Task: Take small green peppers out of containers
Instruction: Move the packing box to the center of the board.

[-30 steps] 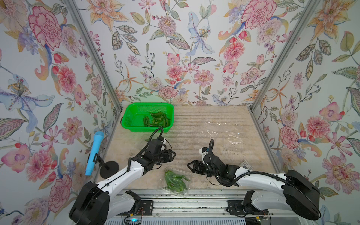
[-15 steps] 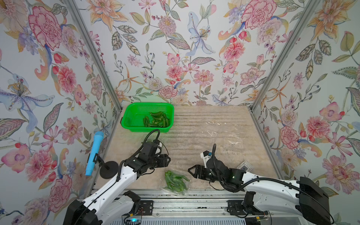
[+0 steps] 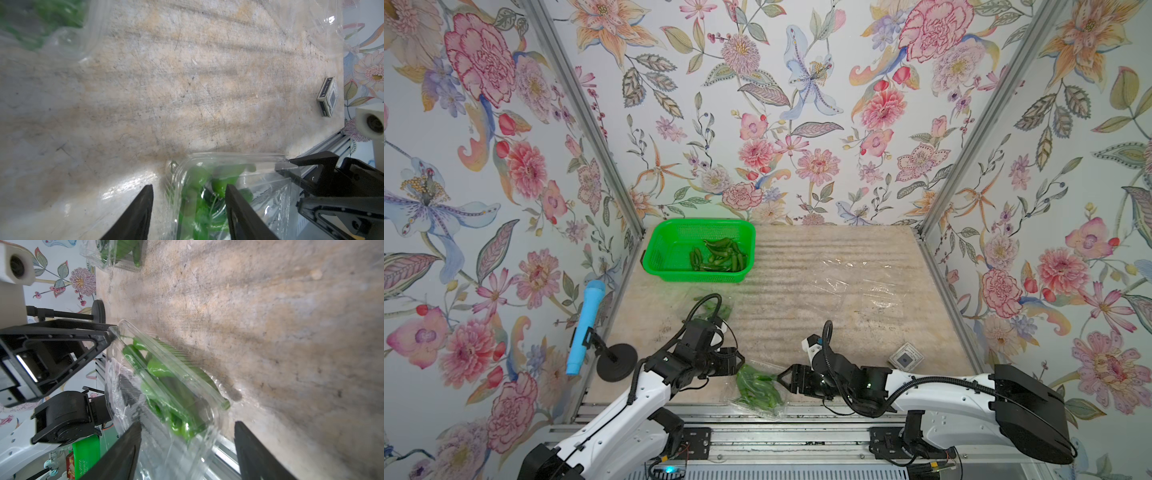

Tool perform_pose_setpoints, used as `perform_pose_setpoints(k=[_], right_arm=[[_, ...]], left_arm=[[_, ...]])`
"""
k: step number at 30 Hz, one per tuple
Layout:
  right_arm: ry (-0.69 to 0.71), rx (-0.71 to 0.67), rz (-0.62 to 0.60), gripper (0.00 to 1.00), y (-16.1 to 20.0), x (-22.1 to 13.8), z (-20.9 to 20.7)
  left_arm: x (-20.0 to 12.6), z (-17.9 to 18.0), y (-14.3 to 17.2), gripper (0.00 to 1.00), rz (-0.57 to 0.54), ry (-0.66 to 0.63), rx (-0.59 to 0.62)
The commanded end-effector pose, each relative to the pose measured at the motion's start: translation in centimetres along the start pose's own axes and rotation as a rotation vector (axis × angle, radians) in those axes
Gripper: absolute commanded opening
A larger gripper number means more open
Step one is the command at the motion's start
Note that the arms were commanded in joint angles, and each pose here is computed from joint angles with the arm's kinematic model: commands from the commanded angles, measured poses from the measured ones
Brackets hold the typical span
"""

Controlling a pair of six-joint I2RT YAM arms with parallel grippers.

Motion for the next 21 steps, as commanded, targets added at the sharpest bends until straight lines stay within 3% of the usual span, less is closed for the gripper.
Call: perform_pose_setpoints(k=[1,6,11,18,21], right_arm=[[-0.028,0.029,-0.003,0.73,0.2,0.1,0.2],[-0.044,0.029,0.005,0.69,0.4,0.3,0.3],[-0.074,0.031,0.025,0.6,0.6,1.1,0.7],[-0.096,0.014,-0.001,0.47,-0.4,1.5,1.2],[-0.097,-0.007,-0.029,0.47,-1.6,1.0,1.5]], left_arm=[[0.4,-0.4,0.6,0.56,0.013,0.041,-0.001],[0.8,-1.0,0.9,0.47,0.022,0.07,0.015],[1.3,-2.0,0.7,0.4,0.028,0.107,0.026],[1.9,-3.3,-0.9,0.35,-0.004,0.145,0.034],[2.3,-4.0,-2.0,0.34,-0.016,0.159,0.048]])
Point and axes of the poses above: each gripper's point midway between its finger pads, its own x axis out along the fingers, its own z axis along the line the jaws close on, y = z × x, the point moved 1 cm from there along -x, back along the fingers, and after that the axes turned 2 degrees about x, right-handed, at the moved point
